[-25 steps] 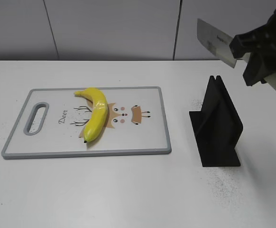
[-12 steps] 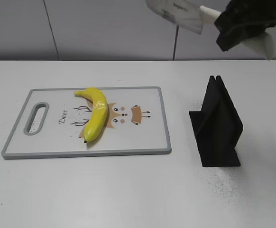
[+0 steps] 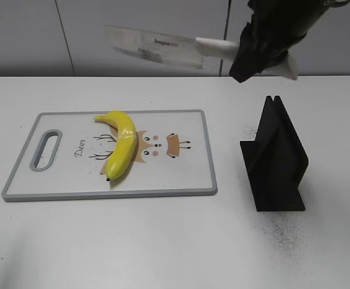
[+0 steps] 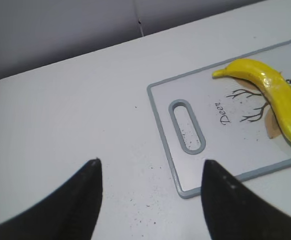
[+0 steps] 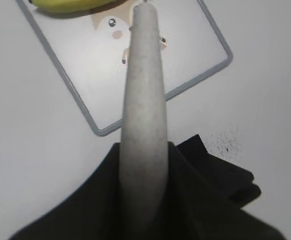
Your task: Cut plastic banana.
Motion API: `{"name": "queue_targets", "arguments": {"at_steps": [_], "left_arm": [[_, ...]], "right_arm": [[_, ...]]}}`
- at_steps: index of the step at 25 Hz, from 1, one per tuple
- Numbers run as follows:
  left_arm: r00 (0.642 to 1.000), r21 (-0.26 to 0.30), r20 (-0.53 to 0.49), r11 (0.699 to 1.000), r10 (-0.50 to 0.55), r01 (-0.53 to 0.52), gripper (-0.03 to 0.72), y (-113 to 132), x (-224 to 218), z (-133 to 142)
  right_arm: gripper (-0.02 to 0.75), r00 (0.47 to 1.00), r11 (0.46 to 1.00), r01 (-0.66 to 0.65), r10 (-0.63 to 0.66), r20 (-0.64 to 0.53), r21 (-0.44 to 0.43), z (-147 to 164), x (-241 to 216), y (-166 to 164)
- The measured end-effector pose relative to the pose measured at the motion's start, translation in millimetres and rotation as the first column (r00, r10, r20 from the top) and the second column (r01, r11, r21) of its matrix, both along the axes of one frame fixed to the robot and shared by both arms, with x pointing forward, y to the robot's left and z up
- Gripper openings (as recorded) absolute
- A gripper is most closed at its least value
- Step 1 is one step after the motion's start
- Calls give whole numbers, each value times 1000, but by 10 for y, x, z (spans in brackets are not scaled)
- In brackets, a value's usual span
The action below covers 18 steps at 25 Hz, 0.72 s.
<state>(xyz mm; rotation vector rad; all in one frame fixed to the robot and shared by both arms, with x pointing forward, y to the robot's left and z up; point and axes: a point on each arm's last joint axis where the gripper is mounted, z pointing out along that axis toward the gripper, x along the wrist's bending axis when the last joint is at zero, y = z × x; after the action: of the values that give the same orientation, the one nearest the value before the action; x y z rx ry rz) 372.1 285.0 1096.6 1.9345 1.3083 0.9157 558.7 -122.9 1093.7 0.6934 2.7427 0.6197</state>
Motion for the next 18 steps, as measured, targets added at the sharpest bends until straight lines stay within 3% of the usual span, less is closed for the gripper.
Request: {"name": "queue_targets", "arguments": {"at_steps": [5,9,12,14,18], "left_arm": [[989,77,-72,988,-130,136,589,-110,513,90],[946,189,-143,931,-290,314,589,-233,916,119],[875,251,-220,842,-430,477,589,-379,1181,95],[809,286,-264,759,-525,585,589,-504,1344,50],[704,312,-310,631,-639,710,588,-774,1608,-83]], "right_arm": [[160,987,985,-162,162,-8,-62,-242,124,82],[160,946,939,-319,323,16,-127,-377,254,148],[160,919,910,-386,394,22,-152,-474,371,210],[160,908,898,-410,419,23,-162,-545,460,255],[160,887,879,-453,461,26,-147,-677,612,363]]}}
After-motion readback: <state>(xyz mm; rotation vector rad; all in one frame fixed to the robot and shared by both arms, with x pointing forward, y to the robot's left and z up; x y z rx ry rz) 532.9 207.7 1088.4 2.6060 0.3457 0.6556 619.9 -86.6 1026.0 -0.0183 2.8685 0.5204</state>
